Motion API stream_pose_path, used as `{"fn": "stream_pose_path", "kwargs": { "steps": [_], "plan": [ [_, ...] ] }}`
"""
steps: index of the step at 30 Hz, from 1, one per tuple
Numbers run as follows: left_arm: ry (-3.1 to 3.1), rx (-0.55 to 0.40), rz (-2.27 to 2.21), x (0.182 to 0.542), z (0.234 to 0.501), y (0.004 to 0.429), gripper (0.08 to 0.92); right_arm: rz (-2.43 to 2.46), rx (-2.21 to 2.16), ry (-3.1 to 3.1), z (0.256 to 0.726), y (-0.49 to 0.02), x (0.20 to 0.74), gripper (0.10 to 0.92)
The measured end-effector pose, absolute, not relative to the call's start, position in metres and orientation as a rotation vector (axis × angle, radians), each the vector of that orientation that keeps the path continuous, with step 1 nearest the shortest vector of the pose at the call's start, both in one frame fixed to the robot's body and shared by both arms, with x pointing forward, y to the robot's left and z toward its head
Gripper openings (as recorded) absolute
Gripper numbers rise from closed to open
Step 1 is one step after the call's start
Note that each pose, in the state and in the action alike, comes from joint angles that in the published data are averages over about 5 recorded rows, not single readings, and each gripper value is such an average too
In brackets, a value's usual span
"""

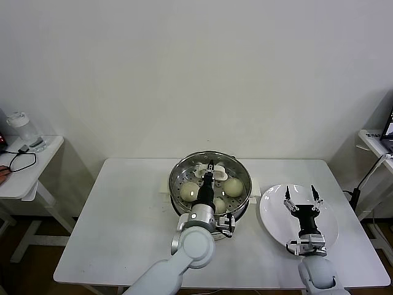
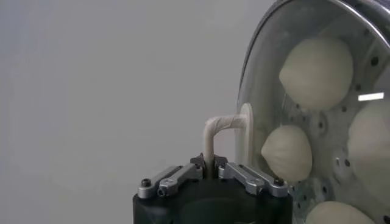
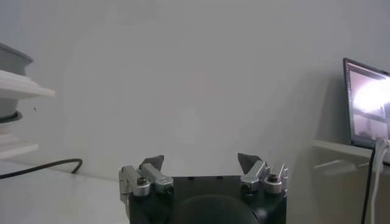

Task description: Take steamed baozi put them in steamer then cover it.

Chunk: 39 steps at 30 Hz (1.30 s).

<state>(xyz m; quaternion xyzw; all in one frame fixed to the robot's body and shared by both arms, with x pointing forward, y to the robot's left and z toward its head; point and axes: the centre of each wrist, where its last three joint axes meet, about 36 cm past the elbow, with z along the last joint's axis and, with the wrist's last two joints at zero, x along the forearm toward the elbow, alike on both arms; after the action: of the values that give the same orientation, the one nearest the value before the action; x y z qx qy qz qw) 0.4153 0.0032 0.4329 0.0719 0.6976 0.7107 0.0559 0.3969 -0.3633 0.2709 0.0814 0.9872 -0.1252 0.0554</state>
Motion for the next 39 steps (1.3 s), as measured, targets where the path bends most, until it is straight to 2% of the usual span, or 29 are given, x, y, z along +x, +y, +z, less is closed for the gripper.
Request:
{"fn": "stream_pose_path", "kwargs": {
  "steps": [12,25,32,35,39],
  "plan": [
    [2.116,0.226,2.17,0.415,0.428,0.006,0.205,-0.375,0.248,2.988,0.274,-0.363,0.399,0.823],
    [2.143,0.222,2.14,0.404,0.434,0.009,0.564,-0.378,0.242,2.99,0.273,-0.363,0.399,0.823],
    [2.182,0.242,2.09,0.385,0.444,0.02,0.76,-0.386,0.241,2.987,0.276,-0.365,0.4,0.823],
    [2.206,0.254,2.059,0.373,0.451,0.031,0.811,-0.386,0.238,2.986,0.278,-0.365,0.401,0.823],
    [2.242,0.262,2.003,0.355,0.464,0.051,0.822,-0.379,0.226,2.995,0.281,-0.363,0.4,0.823]
  ]
}}
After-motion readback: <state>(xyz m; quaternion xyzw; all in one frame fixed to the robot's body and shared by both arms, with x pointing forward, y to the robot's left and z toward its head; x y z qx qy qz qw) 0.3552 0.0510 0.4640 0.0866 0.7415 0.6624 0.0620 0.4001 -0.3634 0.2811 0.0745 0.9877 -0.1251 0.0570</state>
